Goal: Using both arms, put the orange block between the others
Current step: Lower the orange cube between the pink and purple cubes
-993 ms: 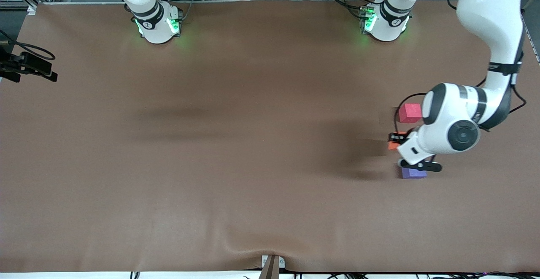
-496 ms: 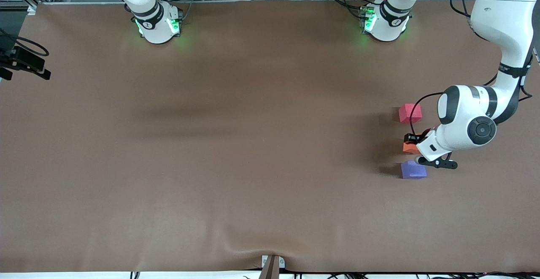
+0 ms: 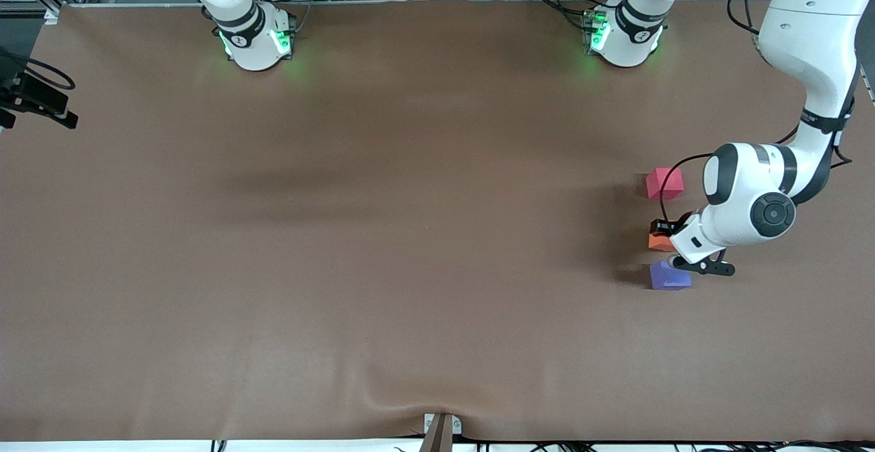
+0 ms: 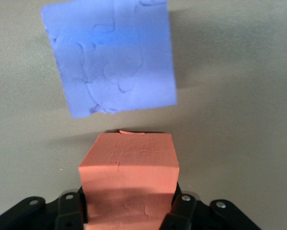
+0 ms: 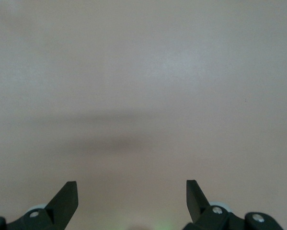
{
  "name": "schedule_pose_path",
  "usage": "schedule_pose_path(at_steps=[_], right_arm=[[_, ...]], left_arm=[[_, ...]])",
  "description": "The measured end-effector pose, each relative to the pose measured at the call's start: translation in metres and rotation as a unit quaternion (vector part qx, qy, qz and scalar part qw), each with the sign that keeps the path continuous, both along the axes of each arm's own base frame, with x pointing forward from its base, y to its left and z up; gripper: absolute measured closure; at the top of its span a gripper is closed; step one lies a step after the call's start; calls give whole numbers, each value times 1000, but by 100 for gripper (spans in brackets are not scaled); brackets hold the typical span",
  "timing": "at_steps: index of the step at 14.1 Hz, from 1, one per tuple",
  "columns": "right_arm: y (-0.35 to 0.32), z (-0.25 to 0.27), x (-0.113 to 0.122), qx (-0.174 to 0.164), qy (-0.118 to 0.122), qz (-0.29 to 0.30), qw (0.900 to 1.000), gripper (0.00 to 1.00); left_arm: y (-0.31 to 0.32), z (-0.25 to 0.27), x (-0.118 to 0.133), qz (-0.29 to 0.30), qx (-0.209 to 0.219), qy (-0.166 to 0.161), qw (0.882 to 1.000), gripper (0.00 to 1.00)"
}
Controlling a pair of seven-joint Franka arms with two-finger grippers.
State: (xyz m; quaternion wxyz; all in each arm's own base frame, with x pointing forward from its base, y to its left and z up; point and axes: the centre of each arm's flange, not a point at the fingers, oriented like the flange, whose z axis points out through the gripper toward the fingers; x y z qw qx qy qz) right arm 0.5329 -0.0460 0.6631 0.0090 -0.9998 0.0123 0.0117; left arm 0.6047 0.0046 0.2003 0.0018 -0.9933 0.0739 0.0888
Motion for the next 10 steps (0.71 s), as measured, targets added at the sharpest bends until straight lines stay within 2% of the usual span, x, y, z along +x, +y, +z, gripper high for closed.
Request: schedule_pose_path(at_steps=[10], right_arm=[[-3,5,-2,1,1,-16,1000,0]], left_arm=[[11,-5,-2,20,-1,-7,1000,41]])
